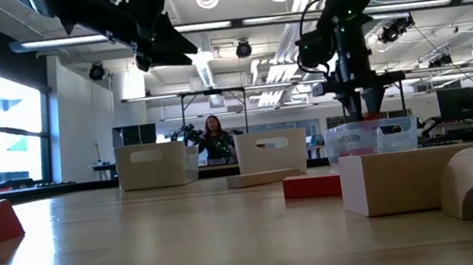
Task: Sort & place blocks by color
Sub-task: Put the red block into the transparent bin, then put the green triangular block into the white bin
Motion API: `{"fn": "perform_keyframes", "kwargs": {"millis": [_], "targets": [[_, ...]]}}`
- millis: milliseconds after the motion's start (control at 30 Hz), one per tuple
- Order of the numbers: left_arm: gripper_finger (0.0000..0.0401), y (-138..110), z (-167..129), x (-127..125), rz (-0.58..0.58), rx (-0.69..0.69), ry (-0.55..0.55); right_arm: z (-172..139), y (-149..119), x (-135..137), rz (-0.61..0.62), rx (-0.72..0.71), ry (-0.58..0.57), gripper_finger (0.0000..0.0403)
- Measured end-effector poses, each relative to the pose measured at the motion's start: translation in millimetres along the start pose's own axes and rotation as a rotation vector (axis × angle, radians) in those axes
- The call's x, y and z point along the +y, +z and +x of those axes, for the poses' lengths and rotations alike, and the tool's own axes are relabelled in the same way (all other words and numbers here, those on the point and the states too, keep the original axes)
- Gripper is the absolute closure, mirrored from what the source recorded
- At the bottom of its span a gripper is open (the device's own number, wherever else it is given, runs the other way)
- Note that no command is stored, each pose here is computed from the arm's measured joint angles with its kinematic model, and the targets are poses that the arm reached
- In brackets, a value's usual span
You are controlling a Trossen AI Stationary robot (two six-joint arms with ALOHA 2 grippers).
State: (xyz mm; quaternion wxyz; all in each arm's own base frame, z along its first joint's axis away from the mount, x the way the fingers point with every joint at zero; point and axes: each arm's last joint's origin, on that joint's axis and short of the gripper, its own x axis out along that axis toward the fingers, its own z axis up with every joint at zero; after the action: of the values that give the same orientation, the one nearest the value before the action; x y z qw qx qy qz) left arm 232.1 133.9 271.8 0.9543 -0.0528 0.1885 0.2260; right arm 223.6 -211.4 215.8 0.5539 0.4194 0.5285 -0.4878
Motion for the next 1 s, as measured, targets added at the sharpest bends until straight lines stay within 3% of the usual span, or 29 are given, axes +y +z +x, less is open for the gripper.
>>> {"fn": "perform_keyframes", "kwargs": {"millis": [300,700,1000], "targets": [[0.0174,0,0,0,-0.006,0.001,0.000,3,-1,-1,-0.091,0.027,-0.024,0.0275],[0.0174,0,0,0,-0.033,0.001,-0.001,2,-7,-5,-0.136,0.074,-0.074,0.0189],[0.0174,-3,-1,0,-0.035,0.031,-0.001,-25,-32,1,-0.134,0.050,-0.067,0.0183]]}}
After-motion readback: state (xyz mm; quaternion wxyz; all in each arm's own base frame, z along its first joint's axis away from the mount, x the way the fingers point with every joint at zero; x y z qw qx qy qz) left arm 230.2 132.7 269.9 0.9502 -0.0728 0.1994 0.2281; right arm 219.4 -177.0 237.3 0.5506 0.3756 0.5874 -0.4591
